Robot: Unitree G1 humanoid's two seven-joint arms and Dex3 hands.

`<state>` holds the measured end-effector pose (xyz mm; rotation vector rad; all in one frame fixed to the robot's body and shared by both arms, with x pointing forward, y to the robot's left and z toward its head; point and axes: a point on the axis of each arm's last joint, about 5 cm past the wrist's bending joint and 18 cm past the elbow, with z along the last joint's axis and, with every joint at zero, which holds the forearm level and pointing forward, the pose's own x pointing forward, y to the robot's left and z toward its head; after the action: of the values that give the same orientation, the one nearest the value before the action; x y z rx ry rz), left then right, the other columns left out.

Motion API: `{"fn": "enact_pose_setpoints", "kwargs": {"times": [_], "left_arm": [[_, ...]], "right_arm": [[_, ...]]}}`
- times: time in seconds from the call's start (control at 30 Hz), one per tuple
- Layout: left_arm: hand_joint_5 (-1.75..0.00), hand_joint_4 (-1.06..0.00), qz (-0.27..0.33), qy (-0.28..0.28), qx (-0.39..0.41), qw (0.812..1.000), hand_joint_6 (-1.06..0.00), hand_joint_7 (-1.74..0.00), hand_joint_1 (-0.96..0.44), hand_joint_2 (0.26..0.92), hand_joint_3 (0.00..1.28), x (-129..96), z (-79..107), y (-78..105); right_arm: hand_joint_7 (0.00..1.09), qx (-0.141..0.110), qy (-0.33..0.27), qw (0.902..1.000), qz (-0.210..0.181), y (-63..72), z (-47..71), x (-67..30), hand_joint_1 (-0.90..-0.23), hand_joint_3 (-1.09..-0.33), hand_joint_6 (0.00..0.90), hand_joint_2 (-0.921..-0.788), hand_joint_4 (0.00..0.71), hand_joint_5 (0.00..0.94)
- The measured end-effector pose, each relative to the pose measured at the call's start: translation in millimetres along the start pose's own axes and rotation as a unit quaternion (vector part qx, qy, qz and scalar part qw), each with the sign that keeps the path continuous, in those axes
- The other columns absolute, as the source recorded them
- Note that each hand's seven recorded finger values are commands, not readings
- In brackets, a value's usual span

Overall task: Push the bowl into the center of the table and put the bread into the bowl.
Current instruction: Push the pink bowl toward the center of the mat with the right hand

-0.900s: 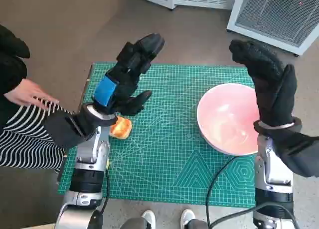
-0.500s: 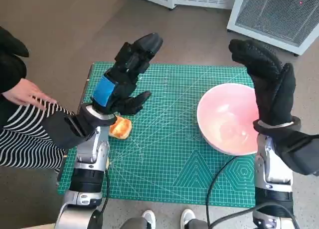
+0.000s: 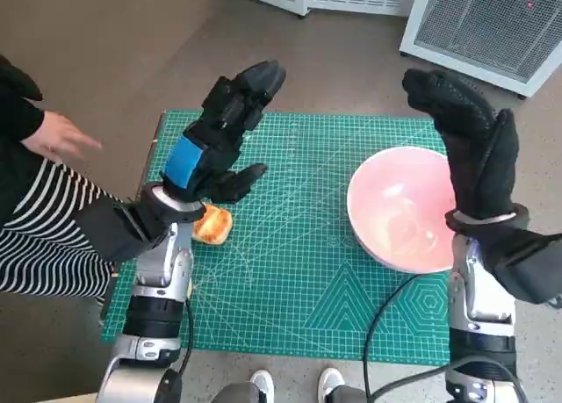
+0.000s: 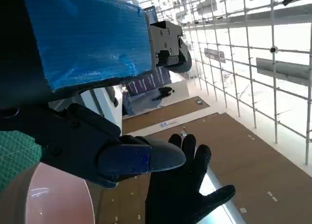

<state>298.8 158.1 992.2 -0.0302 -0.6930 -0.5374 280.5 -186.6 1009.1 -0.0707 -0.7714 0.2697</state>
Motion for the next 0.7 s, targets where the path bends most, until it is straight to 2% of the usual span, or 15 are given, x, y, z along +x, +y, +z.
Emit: {"fn": "enact_pose_setpoints", "kwargs": {"times": [0.17, 0.37, 0.53, 0.7], "left_arm": [[-0.22, 0.00, 0.000, -0.001, -0.002, 1.000, 0.00, -0.52, -0.68, 0.908, 0.35, 0.2, -0.3, -0.5], [-0.23, 0.00, 0.004, -0.003, -0.004, 1.000, 0.00, -0.54, -0.68, 0.916, 0.33, -0.4, 0.1, 0.7], [-0.21, 0.00, 0.006, -0.003, -0.006, 1.000, 0.00, -0.53, -0.68, 0.920, 0.32, -1.0, -0.2, 1.5], [-0.20, 0.00, 0.008, -0.002, -0.007, 1.000, 0.00, -0.51, -0.68, 0.921, 0.32, -1.8, -0.6, 2.5]], "right_arm": [[0.48, -0.009, 0.001, 1.0000, 0.001, -9.2, 2.0, -1.8, -0.691, -0.615, 0.038, -0.921, 0.161, 0.004], [0.48, -0.031, 0.003, 0.9994, -0.019, -36.4, 5.0, -10.5, -0.698, -0.618, 0.031, -0.921, 0.143, 0.000], [0.46, -0.056, 0.018, 0.9961, -0.066, -62.6, 3.9, -24.4, -0.679, -0.651, 0.009, -0.921, 0.111, 0.000], [0.43, -0.079, 0.036, 0.9882, -0.126, -79.5, -0.5, -37.7, -0.670, -0.682, 0.001, -0.921, 0.090, 0.000]]}}
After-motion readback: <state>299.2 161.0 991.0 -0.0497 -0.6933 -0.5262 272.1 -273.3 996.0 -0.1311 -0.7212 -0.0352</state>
